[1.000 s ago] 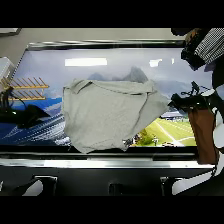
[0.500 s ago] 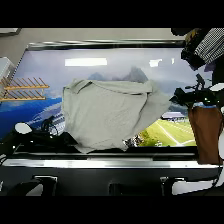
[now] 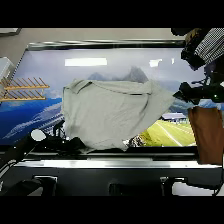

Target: Fold the clothes and pants, and hang the long-sleeved shirts on hangers.

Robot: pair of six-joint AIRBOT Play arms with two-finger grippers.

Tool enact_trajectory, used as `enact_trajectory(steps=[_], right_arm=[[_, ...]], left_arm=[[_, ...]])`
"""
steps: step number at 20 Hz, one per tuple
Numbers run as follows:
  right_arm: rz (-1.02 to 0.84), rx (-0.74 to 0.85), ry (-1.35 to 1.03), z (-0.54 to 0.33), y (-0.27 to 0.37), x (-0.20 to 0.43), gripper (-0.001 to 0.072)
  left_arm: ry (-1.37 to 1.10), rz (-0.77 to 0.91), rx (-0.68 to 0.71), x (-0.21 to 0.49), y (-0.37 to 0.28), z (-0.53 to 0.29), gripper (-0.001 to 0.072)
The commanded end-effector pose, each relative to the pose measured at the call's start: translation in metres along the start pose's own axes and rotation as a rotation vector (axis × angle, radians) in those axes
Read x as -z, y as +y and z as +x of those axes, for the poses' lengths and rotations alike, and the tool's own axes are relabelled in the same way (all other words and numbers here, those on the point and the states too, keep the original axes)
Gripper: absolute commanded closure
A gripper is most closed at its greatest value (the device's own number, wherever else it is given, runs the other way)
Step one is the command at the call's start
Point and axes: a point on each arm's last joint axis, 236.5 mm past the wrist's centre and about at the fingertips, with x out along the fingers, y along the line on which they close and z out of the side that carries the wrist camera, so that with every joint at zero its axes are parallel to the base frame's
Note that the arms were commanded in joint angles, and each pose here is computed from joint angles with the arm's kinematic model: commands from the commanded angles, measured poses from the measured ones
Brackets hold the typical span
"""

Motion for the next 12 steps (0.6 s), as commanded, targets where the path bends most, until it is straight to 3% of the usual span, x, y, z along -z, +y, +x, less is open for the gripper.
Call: enact_trajectory(steps=[1, 12], right_arm=[[-0.022, -0.004, -0.021, -0.016, 0.012, 0.001, 0.0669], [-0.089, 0.052, -0.042, -0.050, 0.021, 0.011, 0.0669]], left_arm=[[0.013, 0.023, -0.020, 0.006, -0.001, 0.013, 0.0254], [0.086, -0.021, -0.002, 0.035, -0.013, 0.001, 0.0252]])
